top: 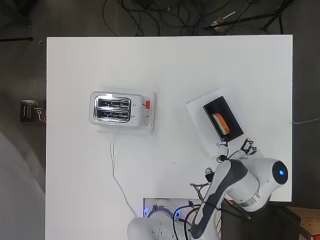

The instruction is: Teleoperate dual arm-hand system to toast a bread

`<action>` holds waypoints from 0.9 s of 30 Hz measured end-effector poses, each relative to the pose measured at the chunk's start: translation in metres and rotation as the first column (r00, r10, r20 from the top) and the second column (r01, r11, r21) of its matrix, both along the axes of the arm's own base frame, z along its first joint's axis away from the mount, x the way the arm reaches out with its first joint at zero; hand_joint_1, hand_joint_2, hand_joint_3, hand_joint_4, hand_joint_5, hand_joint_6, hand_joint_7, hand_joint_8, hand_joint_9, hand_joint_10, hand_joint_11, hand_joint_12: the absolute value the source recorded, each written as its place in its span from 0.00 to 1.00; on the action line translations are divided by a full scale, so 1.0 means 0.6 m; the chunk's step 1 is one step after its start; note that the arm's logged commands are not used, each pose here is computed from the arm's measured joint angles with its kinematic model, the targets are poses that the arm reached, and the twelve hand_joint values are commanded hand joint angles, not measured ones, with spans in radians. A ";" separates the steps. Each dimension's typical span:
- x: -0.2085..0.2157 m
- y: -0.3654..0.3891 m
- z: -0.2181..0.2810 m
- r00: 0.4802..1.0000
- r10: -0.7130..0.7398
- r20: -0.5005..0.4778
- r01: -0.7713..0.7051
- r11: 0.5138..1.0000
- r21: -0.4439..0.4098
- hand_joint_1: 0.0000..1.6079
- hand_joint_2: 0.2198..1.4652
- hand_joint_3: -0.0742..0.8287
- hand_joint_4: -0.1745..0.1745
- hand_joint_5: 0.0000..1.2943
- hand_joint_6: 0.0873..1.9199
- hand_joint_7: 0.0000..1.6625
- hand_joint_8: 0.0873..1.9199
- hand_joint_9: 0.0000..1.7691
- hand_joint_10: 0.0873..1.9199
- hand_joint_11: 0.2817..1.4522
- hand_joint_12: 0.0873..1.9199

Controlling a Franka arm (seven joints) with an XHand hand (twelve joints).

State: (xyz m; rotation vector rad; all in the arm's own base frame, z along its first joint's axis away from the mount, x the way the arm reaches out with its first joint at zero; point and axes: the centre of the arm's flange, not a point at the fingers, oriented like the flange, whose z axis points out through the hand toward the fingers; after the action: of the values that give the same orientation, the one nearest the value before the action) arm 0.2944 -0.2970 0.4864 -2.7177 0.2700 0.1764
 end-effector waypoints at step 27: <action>0.017 -0.125 -0.095 0.982 0.060 -0.178 -0.033 0.988 0.153 0.19 0.57 0.07 0.51 0.31 0.00 0.26 0.00 0.33 0.00 0.18 0.00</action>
State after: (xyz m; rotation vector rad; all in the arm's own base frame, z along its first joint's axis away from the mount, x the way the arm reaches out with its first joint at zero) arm 0.3047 -0.3719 0.4291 -2.5629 0.2351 0.4421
